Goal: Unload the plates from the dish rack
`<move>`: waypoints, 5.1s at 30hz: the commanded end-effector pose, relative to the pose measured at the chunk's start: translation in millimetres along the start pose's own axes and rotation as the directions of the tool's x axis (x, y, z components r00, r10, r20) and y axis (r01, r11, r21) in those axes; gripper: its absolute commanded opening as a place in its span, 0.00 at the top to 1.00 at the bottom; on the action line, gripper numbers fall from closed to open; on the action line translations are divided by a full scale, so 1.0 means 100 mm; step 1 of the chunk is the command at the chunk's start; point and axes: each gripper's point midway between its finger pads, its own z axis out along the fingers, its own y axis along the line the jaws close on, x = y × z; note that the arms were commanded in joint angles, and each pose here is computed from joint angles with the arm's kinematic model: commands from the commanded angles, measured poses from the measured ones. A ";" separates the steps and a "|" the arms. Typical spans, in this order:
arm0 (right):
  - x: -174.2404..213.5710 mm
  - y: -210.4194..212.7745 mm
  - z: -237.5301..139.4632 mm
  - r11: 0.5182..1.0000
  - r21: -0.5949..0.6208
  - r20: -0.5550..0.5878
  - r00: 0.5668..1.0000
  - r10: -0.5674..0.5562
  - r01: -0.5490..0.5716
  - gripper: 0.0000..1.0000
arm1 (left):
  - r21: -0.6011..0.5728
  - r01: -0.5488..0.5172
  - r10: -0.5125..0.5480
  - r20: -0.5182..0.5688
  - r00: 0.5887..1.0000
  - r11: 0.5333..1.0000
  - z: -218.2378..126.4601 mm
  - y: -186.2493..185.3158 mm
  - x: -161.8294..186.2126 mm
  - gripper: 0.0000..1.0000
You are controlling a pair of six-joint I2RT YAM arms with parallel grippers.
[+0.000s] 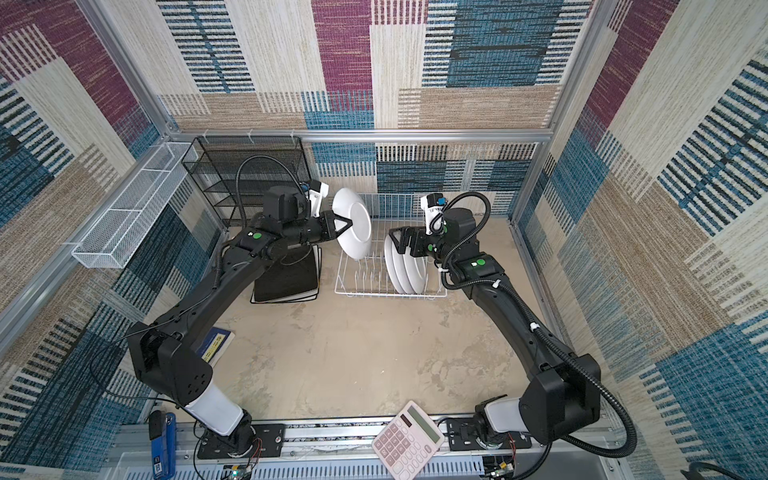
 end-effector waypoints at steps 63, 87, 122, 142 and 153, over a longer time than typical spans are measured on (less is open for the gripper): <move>0.37 0.29 0.81 0.915 -0.204 -0.429 0.872 0.234 -0.347 0.58 | -0.233 -0.864 0.808 -0.520 -0.278 -0.447 0.02 0.29 0.78 1.00; 0.09 0.34 0.67 0.868 -0.305 -0.322 0.900 0.294 -0.392 1.00 | -0.321 -0.893 0.830 -0.550 -0.095 -0.315 -0.01 0.35 0.67 0.28; -0.31 0.20 0.45 0.876 -0.355 -0.131 0.945 0.300 -0.327 1.00 | 0.134 0.097 -0.130 0.265 0.956 0.986 -0.38 0.36 -0.38 0.12; -0.19 0.21 0.53 0.866 -0.374 -0.203 0.941 0.271 -0.330 1.00 | 0.223 0.203 -0.197 -0.050 0.979 0.953 0.11 0.45 0.06 0.50; -0.14 0.20 0.57 0.863 -0.376 -0.224 0.937 0.268 -0.337 0.92 | 0.194 0.198 -0.188 -0.070 0.980 0.961 0.12 0.49 0.10 0.96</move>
